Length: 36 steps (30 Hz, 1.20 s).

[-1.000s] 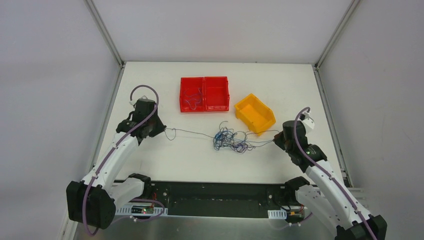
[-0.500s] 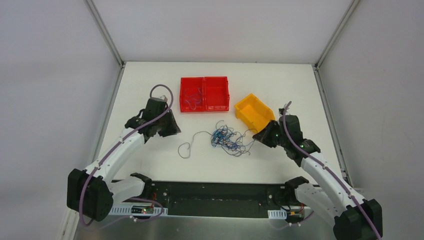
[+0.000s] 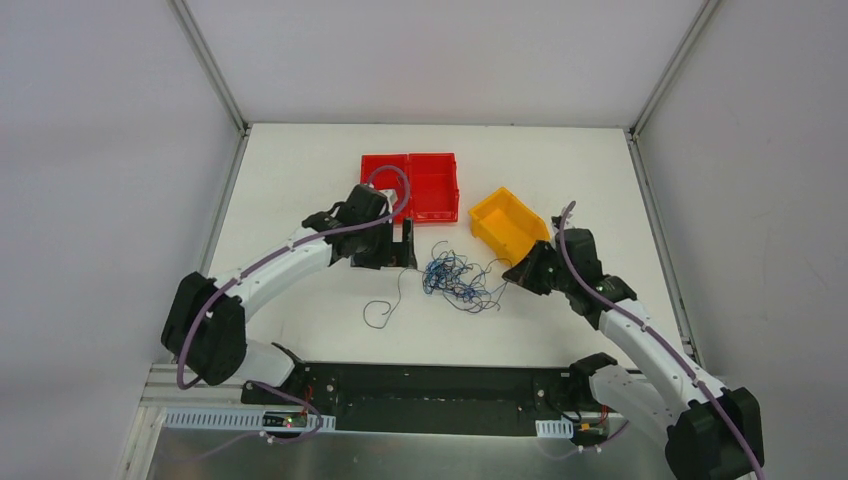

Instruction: Untangle the cables

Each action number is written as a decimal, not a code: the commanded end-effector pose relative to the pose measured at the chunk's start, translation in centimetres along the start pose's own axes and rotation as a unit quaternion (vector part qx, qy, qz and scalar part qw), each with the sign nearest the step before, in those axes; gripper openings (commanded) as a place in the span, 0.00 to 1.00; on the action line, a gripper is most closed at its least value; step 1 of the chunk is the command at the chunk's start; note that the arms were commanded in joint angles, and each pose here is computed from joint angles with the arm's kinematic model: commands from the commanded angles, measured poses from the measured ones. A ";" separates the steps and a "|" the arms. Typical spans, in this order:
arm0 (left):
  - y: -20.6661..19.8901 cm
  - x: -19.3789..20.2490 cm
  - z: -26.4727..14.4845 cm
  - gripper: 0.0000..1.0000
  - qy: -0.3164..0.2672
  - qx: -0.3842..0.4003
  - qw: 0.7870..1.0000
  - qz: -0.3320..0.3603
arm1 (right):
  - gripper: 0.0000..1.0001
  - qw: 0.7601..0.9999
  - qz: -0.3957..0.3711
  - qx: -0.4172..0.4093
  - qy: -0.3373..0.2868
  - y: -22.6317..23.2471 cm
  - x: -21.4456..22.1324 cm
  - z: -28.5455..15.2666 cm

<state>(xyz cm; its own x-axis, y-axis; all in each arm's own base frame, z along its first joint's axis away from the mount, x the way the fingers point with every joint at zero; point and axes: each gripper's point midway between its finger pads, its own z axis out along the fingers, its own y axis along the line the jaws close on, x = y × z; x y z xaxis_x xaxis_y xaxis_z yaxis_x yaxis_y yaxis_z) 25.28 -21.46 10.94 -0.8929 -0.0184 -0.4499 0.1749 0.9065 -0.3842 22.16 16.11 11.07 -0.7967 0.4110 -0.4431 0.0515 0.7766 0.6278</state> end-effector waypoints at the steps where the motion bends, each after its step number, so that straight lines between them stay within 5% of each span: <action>1: -2.4 -1.4 1.0 0.99 -0.004 0.017 1.000 0.025 | 0.00 0.999 -0.022 -0.024 -0.005 1.2 -0.7 0.0; 22: -8.5 2.5 9.9 0.93 0.102 0.096 0.985 0.100 | 0.00 1.000 -0.013 -0.015 0.001 0.0 0.8 -0.9; 36: -10.1 2.2 10.5 0.86 0.050 0.164 0.975 0.143 | 0.00 1.000 0.013 0.027 -0.001 -2.2 1.6 -0.3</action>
<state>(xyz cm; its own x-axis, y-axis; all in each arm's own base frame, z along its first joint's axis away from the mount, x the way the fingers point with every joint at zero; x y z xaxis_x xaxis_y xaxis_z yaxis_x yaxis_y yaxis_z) 26.33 -33.83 4.45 -0.8610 0.2539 -0.4407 0.4616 0.7541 -0.4672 20.68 15.09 9.59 -0.7970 0.4143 -0.4395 0.0760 0.7906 0.6076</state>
